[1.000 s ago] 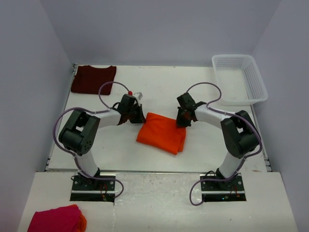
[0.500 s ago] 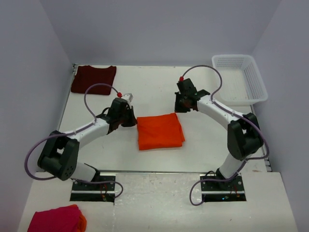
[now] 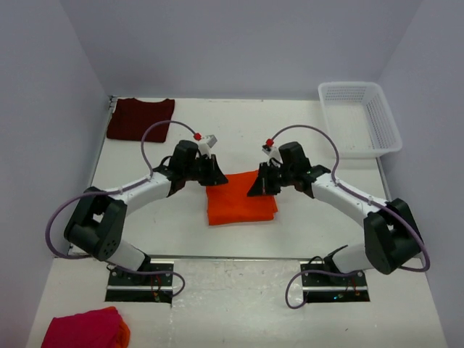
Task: Fold and stack the t-shirts
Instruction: Fold the long partially folded tshirt into a neat square
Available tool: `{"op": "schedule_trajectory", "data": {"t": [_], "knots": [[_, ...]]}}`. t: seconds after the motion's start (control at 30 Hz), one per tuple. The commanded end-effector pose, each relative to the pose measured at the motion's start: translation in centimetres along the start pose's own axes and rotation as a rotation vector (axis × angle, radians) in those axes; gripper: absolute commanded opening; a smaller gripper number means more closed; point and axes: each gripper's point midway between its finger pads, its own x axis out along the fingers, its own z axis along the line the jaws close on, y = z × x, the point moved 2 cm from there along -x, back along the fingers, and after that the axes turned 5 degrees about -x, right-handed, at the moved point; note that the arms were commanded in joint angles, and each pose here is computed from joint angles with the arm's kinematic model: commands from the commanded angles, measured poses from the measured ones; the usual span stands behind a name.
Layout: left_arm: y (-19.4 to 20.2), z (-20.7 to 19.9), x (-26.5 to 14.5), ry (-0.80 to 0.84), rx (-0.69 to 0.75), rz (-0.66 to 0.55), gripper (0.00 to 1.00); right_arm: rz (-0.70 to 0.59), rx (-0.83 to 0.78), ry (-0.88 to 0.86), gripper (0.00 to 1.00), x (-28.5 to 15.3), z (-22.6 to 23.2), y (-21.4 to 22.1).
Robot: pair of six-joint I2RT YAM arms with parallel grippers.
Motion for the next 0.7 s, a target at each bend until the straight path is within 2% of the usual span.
{"op": "schedule_trajectory", "data": {"t": [0.0,0.13,0.23,0.47,0.67], "knots": [[2.5,-3.7,0.5,0.294,-0.015,0.100,0.00,0.073,0.032,-0.314,0.00,0.8,3.3,1.9],[4.7,-3.6,0.5,0.348,-0.029,0.139,0.00,0.157,0.083,-0.463,0.00,1.2,3.4,4.8],[5.9,-3.0,0.4,0.346,-0.043,0.150,0.00,0.174,0.103,-0.483,0.00,2.0,2.7,5.6],[10.6,0.4,0.7,0.278,-0.128,0.225,0.00,0.237,0.251,-0.412,0.00,5.3,-0.8,8.4],[12.8,2.4,1.0,0.228,-0.160,0.253,0.00,0.247,0.344,-0.340,0.00,7.4,-2.8,9.3]]}}
